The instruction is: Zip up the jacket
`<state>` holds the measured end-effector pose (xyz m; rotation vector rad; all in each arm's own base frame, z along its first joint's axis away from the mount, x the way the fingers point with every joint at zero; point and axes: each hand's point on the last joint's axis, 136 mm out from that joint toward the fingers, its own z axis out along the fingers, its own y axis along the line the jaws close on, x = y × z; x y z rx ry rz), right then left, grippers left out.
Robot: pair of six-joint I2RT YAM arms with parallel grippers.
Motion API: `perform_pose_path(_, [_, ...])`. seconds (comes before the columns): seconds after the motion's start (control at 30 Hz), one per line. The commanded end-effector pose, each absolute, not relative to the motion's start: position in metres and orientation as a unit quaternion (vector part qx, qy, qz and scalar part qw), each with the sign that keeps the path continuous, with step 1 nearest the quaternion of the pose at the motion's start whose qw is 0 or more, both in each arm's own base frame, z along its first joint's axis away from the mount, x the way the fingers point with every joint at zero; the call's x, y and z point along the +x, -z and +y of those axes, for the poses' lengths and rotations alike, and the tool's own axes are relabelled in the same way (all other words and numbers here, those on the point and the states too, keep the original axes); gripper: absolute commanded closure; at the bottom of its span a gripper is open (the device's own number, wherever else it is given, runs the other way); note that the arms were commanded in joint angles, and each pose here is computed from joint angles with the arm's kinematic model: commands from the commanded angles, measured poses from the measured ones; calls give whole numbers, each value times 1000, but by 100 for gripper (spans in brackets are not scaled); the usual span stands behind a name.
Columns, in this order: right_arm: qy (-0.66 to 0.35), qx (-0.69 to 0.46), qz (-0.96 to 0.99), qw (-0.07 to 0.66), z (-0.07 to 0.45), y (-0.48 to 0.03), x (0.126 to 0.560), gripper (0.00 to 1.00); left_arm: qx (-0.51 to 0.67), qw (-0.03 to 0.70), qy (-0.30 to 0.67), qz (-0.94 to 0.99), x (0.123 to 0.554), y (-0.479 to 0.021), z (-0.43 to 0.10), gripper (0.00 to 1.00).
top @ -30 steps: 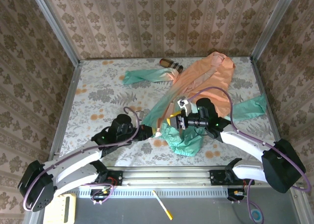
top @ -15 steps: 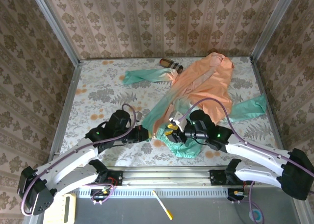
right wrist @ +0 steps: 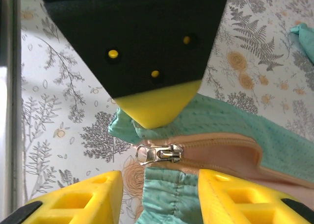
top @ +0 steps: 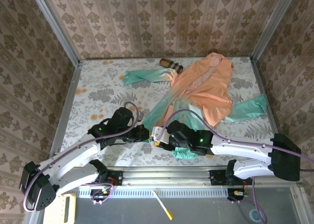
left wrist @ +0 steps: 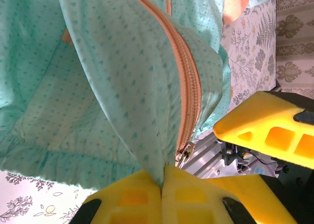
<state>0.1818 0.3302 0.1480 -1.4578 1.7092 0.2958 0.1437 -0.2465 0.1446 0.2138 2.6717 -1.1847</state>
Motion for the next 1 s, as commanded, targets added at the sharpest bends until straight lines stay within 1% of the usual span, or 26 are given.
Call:
perform_pose_path(0.0, [-71, -597, 667, 440, 335, -156, 196, 56, 81, 109, 412, 901, 145, -156, -248, 100])
perform_pose_path(0.23, [-61, -613, 664, 424, 343, -141, 195, 58, 71, 109, 417, 900, 149, -154, -247, 100])
perform_pose_path(0.57, [-41, -616, 663, 423, 351, -132, 199, 59, 64, 108, 418, 900, 153, -152, -248, 100])
perform_pose_path(0.63, [-43, -613, 665, 425, 352, -132, 199, 60, 64, 107, 417, 900, 153, -151, -247, 100])
perform_pose_path(0.73, [-47, -609, 669, 423, 352, -132, 199, 65, 63, 104, 415, 902, 152, -148, -245, 100])
perform_pose_path(0.97, [-78, -599, 683, 410, 351, -132, 195, 65, 60, 101, 406, 906, 151, -141, -238, 100])
